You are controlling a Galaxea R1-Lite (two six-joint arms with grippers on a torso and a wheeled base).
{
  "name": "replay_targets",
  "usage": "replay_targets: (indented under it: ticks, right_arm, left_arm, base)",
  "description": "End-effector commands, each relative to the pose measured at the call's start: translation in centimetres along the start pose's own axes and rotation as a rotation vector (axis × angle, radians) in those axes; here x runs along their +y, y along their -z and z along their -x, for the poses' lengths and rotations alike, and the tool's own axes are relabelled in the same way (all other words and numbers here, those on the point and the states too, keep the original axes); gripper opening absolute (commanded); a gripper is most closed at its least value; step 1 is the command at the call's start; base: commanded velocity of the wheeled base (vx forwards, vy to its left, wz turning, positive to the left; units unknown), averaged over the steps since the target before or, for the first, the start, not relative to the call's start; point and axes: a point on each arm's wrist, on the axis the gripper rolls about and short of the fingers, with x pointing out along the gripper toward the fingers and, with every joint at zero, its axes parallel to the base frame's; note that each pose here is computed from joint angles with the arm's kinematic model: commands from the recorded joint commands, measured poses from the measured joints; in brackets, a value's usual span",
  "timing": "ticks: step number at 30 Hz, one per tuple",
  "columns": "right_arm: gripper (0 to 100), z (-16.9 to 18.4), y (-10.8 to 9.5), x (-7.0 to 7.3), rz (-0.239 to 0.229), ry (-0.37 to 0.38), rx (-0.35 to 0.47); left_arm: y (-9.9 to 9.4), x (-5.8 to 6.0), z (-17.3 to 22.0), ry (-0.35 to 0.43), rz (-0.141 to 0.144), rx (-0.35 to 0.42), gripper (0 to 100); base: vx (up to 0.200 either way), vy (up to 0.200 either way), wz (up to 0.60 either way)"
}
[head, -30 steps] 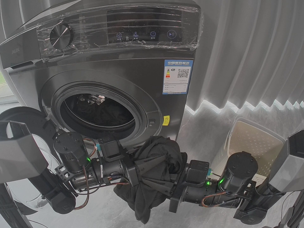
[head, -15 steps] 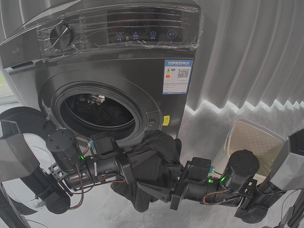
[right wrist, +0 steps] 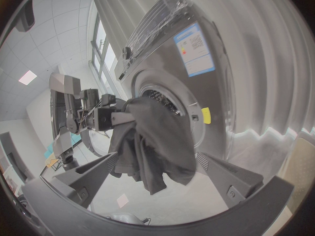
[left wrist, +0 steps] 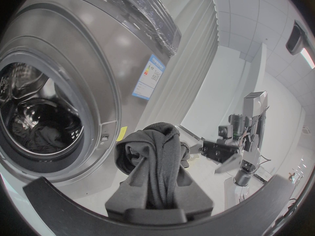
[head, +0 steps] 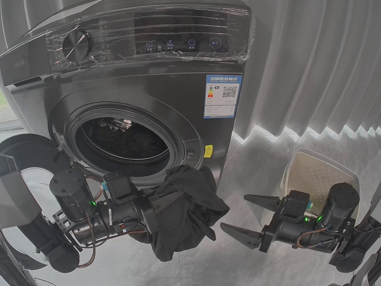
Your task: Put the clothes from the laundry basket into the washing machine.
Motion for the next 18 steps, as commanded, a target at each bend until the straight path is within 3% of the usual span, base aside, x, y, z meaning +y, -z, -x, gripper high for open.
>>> replay_targets:
  ticks: [1, 6, 13, 14, 15, 16, 18]
  right_arm:
    - [100, 2.3, -1.5, -0.7, 0.012, 0.051, -0.065]
    - [100, 2.7, -2.2, -1.9, 0.025, 0.108, -0.096]
    - [100, 2.5, -2.5, -2.3, 0.033, 0.116, -0.108]
    - [100, 2.4, -2.5, -2.4, 0.034, 0.115, -0.109]
    - [100, 2.4, -2.5, -2.4, 0.034, 0.115, -0.109]
    - [100, 2.5, -2.4, -2.5, 0.033, 0.120, -0.107]
    - [100, 2.5, -2.4, -2.5, 0.033, 0.123, -0.107]
  left_arm:
    - [0.5, -0.3, 1.4, -0.050, 0.005, 0.024, 0]
    - [0.2, -0.7, 3.0, -0.088, -0.011, 0.020, 0]
    - [-1.2, 0.9, 3.7, -0.183, -0.034, -0.043, 0]
    - [-0.9, 1.7, 4.4, -0.263, -0.025, -0.035, 0]
    - [-0.9, 1.7, 4.4, -0.263, -0.025, -0.035, 0]
    - [-0.5, 2.5, 5.0, -0.364, -0.021, -0.027, 0]
    - [-0.3, 2.8, 5.1, -0.394, -0.020, -0.025, 0]
  base:
    - [0.000, 0.000, 0.00]
    - [0.000, 0.000, 0.00]
    - [0.000, 0.000, 0.00]
    - [0.000, 0.000, 0.00]
    - [0.000, 0.000, 0.00]
    - [0.000, 0.000, 0.00]
    - [0.000, 0.000, 0.00]
